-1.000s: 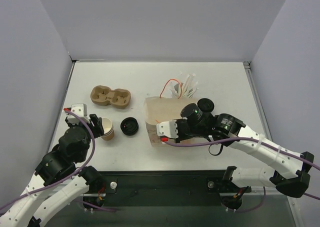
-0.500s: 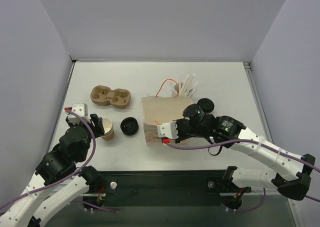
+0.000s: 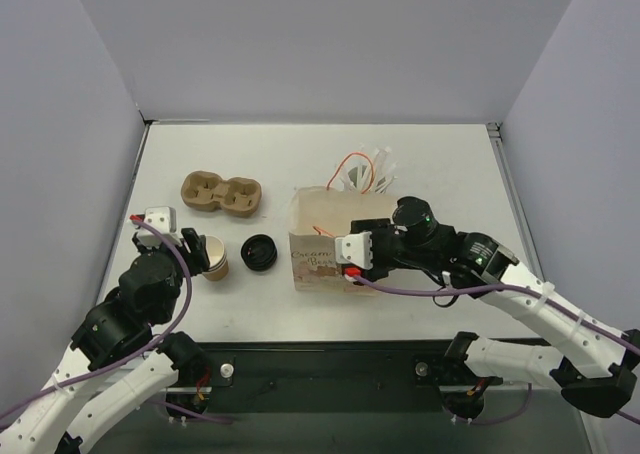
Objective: Pack the takeout coffee
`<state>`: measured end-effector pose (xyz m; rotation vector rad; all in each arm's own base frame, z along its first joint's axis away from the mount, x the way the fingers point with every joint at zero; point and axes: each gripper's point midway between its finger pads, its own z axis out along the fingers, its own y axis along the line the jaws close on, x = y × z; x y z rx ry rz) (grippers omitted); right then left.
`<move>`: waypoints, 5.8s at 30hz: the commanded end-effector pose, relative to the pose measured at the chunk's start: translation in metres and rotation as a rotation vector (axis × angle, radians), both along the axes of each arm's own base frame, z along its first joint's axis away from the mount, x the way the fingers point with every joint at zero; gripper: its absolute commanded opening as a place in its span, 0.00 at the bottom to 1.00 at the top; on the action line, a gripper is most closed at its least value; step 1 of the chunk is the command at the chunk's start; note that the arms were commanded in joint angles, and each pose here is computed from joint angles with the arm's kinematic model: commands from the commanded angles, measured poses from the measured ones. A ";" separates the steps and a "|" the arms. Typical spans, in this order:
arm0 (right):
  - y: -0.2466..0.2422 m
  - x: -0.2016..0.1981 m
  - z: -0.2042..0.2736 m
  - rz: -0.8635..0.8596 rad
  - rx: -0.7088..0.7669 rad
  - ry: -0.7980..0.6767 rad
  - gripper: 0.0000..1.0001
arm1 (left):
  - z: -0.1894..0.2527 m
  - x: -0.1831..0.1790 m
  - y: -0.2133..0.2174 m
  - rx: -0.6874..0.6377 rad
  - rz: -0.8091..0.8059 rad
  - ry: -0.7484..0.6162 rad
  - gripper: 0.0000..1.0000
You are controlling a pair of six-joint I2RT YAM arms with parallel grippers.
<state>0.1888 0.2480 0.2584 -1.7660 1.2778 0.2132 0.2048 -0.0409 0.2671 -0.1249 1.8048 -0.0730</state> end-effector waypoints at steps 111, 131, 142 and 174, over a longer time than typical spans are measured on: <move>-0.119 -0.028 -0.007 -0.949 0.697 0.421 0.60 | -0.120 0.280 0.015 0.159 -0.095 0.547 0.51; -0.119 -0.027 -0.002 -0.945 0.699 0.410 0.60 | -0.161 0.279 0.015 0.115 -0.085 0.654 0.52; -0.121 -0.026 -0.002 -0.949 0.698 0.402 0.61 | -0.158 0.281 0.011 0.100 -0.099 0.654 0.49; -0.122 -0.027 -0.005 -0.952 0.693 0.401 0.61 | -0.172 0.283 -0.003 0.127 -0.145 0.661 0.65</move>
